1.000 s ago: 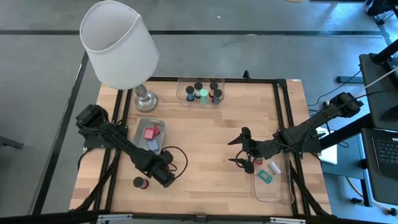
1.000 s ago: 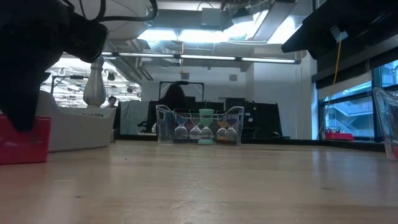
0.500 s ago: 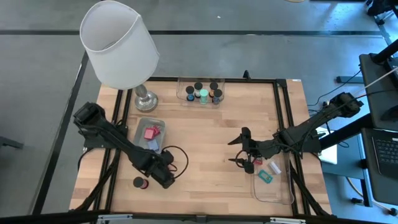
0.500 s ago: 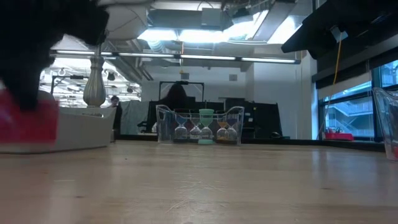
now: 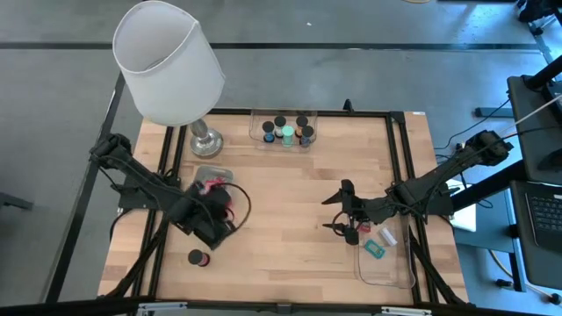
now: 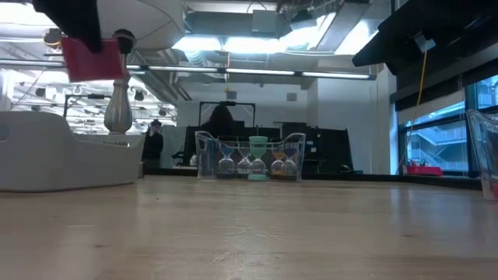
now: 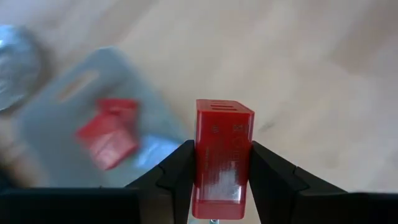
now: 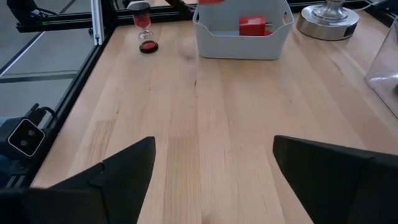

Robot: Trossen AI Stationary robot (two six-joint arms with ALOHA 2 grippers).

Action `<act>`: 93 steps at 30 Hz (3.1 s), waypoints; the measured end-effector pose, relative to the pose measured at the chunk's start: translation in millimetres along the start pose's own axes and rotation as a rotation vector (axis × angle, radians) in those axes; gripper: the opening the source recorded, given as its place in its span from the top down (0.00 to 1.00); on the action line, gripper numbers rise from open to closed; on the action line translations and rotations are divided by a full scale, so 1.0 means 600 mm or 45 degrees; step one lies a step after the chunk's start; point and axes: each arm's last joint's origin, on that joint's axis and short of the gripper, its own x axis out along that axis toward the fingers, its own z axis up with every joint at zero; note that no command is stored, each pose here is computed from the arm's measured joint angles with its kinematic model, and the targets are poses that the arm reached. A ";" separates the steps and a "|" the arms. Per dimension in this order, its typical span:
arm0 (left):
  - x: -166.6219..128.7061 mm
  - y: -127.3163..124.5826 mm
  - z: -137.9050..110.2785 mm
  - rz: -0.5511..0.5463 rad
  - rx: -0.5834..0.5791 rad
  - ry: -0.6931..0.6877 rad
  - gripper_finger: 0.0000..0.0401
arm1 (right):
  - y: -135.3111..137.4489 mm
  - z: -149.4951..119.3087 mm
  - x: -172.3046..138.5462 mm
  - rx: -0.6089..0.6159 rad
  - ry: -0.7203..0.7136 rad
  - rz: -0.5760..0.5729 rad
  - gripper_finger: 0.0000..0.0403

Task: Pick & Place Office items
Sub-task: Put the red charger adapter into the gray bin, then put the red hourglass into the top transparent bin

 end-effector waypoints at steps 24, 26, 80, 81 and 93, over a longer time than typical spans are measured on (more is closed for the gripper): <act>0.099 0.050 -0.056 0.180 0.086 0.381 0.69 | 0.000 0.000 0.000 0.004 0.000 0.000 0.19; 0.104 0.052 -0.056 0.175 0.094 0.386 0.69 | 0.000 0.000 0.000 0.004 0.000 0.000 0.19; -0.062 -0.030 -0.090 -0.290 -0.147 0.090 0.57 | -0.004 0.000 -0.004 0.096 0.029 0.018 0.19; -0.062 -0.030 -0.090 -0.290 -0.153 0.082 0.57 | -0.009 0.002 -0.007 0.088 0.026 0.010 0.19; -0.063 -0.032 -0.090 -0.302 -0.168 0.027 0.57 | -0.053 0.013 -0.086 0.044 -0.025 -0.024 0.19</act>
